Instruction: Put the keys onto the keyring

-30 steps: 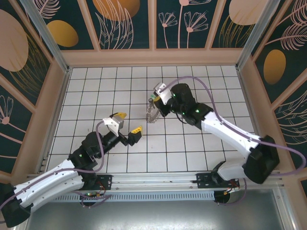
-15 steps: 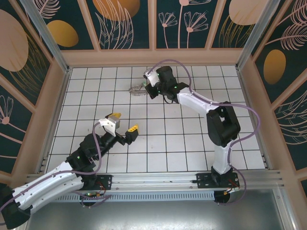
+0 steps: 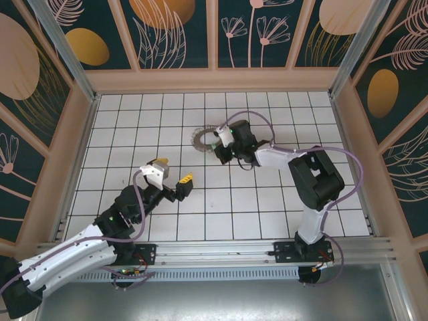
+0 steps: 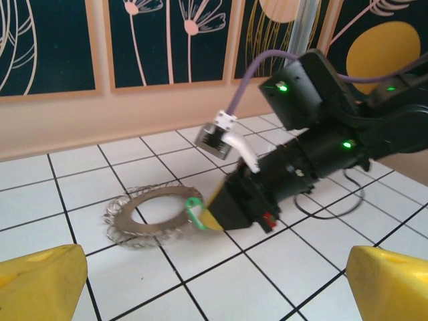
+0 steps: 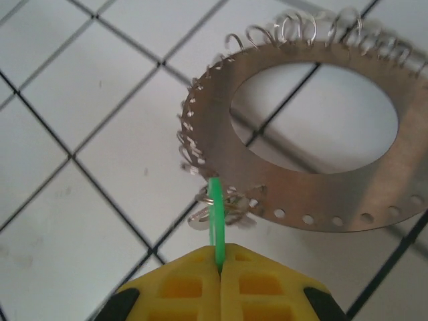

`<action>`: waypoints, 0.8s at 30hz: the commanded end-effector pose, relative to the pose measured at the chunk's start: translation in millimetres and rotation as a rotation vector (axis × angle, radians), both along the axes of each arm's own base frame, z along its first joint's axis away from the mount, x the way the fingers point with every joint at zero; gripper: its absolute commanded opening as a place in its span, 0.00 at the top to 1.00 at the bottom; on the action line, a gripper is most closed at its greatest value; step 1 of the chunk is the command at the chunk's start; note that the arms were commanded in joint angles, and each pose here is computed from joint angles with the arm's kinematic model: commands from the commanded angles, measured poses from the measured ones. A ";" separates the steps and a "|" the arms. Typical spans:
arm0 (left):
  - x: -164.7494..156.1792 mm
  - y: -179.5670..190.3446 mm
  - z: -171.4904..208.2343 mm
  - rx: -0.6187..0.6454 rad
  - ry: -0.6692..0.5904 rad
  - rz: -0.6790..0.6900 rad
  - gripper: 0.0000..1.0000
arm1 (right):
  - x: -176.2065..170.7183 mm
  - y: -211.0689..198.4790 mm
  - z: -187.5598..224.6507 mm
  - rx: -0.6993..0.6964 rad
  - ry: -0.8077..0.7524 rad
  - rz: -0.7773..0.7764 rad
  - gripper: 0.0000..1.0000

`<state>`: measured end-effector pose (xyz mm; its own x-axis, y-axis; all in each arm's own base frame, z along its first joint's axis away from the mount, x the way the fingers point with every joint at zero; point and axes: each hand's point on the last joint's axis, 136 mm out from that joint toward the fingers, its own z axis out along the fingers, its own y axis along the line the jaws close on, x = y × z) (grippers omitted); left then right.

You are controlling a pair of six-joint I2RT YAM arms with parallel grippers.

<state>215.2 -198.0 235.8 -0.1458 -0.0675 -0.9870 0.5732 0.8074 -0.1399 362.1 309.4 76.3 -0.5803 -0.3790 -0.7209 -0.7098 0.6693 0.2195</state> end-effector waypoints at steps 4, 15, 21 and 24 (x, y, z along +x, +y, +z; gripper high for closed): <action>6.3 -2.2 7.0 0.017 -0.001 0.020 0.02 | -33.5 -0.1 12.5 0.151 0.040 -0.008 0.98; 9.5 -9.3 14.4 -0.040 0.001 0.012 0.01 | -71.3 -45.1 17.6 0.119 0.004 -0.141 0.71; 20.8 -15.7 2.8 -0.033 0.055 0.046 0.01 | -69.2 -72.7 74.7 0.139 -0.194 -0.219 0.35; 33.9 -8.9 -5.2 -0.029 0.073 0.136 0.02 | -60.8 -95.1 100.8 0.140 -0.313 -0.289 0.01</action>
